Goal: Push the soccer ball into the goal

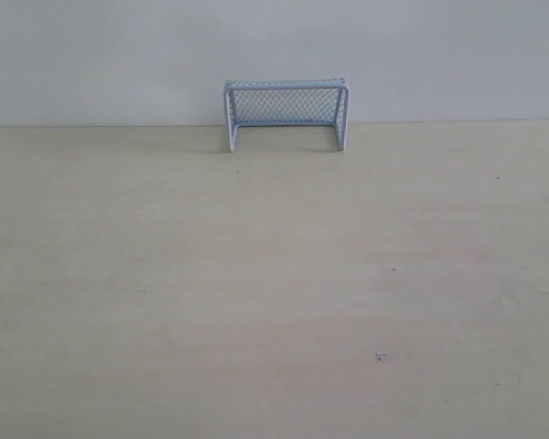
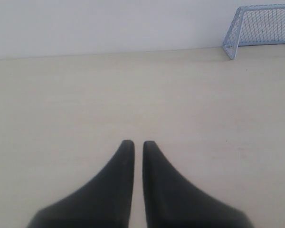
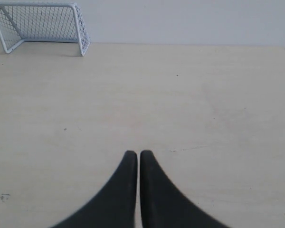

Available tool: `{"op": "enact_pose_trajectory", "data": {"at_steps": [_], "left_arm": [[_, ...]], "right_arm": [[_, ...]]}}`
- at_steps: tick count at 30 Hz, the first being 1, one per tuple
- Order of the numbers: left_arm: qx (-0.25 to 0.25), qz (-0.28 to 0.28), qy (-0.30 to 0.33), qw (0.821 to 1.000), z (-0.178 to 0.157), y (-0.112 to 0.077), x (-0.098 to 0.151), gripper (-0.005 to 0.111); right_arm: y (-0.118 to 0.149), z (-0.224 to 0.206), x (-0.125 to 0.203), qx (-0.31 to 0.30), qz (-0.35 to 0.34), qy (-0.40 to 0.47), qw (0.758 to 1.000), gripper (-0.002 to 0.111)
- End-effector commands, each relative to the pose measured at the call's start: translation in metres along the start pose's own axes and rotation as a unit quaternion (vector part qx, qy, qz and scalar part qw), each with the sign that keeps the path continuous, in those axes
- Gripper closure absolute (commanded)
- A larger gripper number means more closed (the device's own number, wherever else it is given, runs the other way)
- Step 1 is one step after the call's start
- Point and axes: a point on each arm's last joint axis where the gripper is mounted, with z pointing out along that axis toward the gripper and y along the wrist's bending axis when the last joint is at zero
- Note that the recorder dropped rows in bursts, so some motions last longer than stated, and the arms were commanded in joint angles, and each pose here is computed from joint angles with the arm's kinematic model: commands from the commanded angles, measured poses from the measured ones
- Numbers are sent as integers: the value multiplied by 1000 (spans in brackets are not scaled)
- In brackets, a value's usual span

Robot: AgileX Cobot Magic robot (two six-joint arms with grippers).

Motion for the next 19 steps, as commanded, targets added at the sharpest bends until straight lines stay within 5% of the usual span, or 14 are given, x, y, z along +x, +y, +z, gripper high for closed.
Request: {"op": "enact_pose_trajectory", "data": {"at_steps": [1,19], "left_arm": [[-2,-9,-9,1000,-1,0,-3,100],[-2,-9,-9,1000,-1,0,-3,100]], "right_arm": [[0,0,-1,1,2,-7,1000,108],[0,0,-2,1,2,-12,1000,108]]}}
